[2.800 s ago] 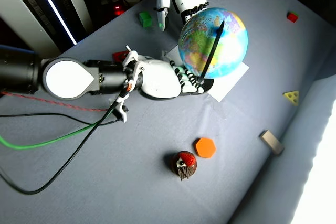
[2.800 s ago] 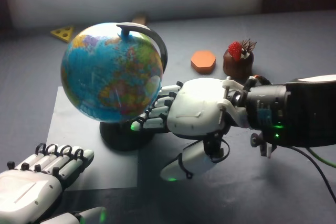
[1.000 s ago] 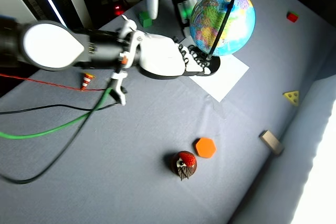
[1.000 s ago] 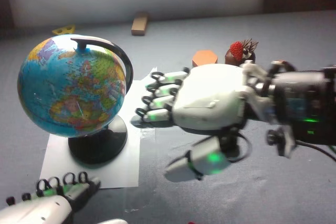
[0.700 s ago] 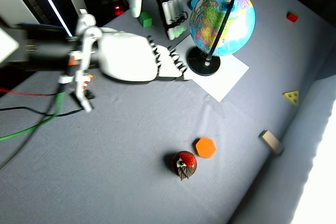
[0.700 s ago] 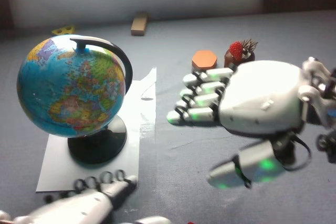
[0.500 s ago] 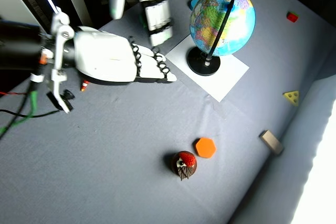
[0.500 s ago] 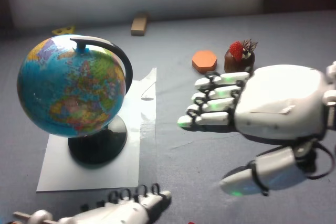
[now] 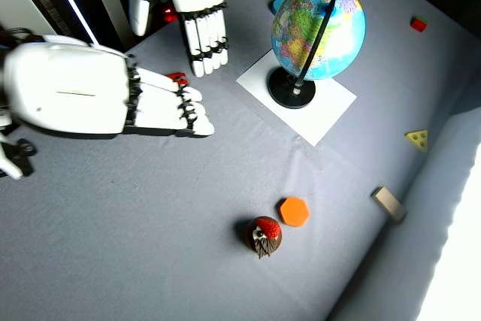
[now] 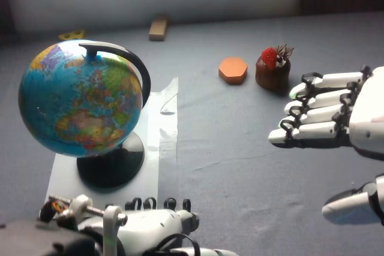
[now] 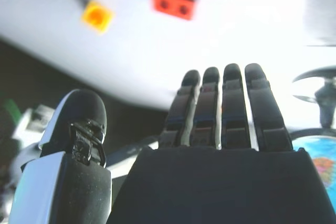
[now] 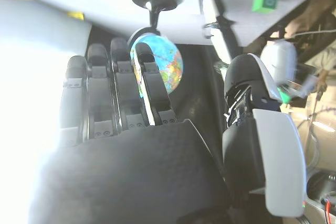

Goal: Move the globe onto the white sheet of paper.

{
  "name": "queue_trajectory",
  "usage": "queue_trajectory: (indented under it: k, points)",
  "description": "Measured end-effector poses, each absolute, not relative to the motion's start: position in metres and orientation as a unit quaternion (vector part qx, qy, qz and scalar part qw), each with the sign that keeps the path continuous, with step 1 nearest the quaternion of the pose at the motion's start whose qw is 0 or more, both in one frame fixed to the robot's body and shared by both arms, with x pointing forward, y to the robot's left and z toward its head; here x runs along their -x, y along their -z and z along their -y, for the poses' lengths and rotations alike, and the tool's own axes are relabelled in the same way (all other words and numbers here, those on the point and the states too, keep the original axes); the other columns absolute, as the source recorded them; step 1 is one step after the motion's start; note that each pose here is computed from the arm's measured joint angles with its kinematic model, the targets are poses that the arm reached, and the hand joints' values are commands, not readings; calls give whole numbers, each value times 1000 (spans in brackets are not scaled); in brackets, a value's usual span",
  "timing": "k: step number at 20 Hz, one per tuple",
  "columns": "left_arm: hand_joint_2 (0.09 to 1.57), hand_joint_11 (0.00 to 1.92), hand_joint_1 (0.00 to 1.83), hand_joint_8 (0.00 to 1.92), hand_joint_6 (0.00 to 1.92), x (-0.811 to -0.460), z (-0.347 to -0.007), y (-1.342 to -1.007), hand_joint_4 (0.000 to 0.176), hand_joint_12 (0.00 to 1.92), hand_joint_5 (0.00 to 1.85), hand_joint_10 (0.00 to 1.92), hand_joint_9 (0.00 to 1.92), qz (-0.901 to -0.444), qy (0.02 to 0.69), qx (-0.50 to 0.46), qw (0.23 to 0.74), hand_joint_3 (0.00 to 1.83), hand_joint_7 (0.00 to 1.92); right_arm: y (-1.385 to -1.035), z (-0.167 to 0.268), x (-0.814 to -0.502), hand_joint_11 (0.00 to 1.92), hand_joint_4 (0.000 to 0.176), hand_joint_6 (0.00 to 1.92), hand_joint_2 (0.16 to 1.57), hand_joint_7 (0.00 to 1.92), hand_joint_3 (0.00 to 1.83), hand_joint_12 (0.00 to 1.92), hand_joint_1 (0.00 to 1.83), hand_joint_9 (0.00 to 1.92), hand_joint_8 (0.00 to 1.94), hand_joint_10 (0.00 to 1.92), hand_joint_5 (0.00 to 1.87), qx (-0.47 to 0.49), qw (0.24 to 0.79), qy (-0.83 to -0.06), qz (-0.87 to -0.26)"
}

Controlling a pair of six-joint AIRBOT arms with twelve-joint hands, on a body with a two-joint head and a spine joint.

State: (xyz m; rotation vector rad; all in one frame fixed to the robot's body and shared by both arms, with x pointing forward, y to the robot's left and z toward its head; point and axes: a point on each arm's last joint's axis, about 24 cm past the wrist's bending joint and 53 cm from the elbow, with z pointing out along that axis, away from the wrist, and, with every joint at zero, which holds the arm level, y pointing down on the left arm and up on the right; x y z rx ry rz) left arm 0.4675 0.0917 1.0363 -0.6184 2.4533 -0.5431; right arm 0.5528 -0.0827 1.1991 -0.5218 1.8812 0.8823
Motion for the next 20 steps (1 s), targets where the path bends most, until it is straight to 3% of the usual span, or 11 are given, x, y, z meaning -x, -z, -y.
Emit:
queue_trajectory:
  k: [3, 4, 6, 7, 8, 10, 12, 15, 16, 17, 20]
  points:
    - [1212, 79, 0, 4, 22, -482, -99, -1041, 0, 72, 346, 21, 253, -918, 187, 204, 283, 0, 359, -1206, 87, -558, 0, 0, 105, 1173, 617, 1, 1104, 0, 500, 51, 75, 556, 184, 489, -358, -774]
    - [1228, 27, 0, 25, 13, -486, -99, -1044, 0, 667, 466, 20, 424, -920, 184, 197, 285, 0, 490, -1207, 89, -561, 24, 0, 251, 1181, 743, 0, 1389, 9, 600, 43, 216, 626, 174, 492, -353, -777]
    - [1255, 81, 0, 40, 48, -496, -100, -1051, 0, 1270, 650, 74, 629, -917, 186, 202, 290, 2, 708, -1207, 92, -565, 170, 0, 827, 1192, 912, 0, 1690, 60, 508, 142, 1017, 578, 140, 491, -353, -784]
    - [1279, 173, 0, 45, 72, -500, -100, -1054, 0, 1415, 776, 247, 730, -916, 186, 202, 292, 0, 882, -1206, 93, -566, 240, 0, 1057, 1209, 865, 2, 1777, 79, 485, 529, 1344, 583, 131, 491, -349, -788]
    - [1285, 255, 40, 91, 144, -505, -100, -1061, 0, 1545, 865, 646, 702, -915, 184, 198, 298, 0, 1001, -1207, 92, -565, 302, 0, 1150, 1208, 806, 1, 1889, 150, 511, 952, 1567, 638, 106, 487, -354, -791]
    - [1318, 385, 227, 682, 628, -509, -100, -1066, 0, 1808, 925, 1305, 700, -913, 186, 201, 302, 2, 992, -1210, 87, -562, 561, 0, 1374, 1274, 811, 10, 1920, 239, 681, 1497, 1885, 711, 80, 480, -368, -792]
    - [1372, 528, 306, 1376, 1001, -508, -102, -1066, 0, 1916, 903, 1674, 771, -913, 181, 212, 296, 5, 865, -1214, 80, -557, 829, 0, 1591, 1339, 920, 14, 1921, 372, 879, 1714, 1920, 800, 63, 474, -383, -791]
    - [1442, 833, 576, 1851, 1674, -512, -98, -1078, 0, 1921, 846, 1915, 965, -910, 186, 210, 306, 5, 916, -1221, 72, -554, 1104, 0, 1907, 1433, 1085, 26, 1921, 686, 1132, 1928, 1921, 938, 50, 473, -394, -787]
    - [1445, 873, 662, 1900, 1785, -514, -95, -1085, 0, 1921, 879, 1920, 1014, -909, 190, 202, 311, 2, 966, -1223, 69, -554, 1107, 0, 1918, 1158, 1084, 595, 1921, 829, 1138, 1938, 1921, 638, 47, 475, -394, -785]
    - [1450, 892, 693, 1917, 1825, -515, -94, -1087, 0, 1921, 897, 1921, 1034, -909, 191, 198, 313, 3, 993, -1223, 68, -554, 1132, 0, 1920, 1238, 1101, 425, 1921, 793, 1157, 1940, 1921, 878, 45, 476, -392, -786]
    - [1457, 910, 709, 1920, 1846, -517, -95, -1091, 0, 1921, 899, 1921, 1043, -908, 188, 203, 314, 4, 1001, -1219, 69, -553, 1146, 0, 1921, 1402, 1118, 92, 1921, 768, 1173, 1941, 1921, 967, 35, 477, -382, -791]
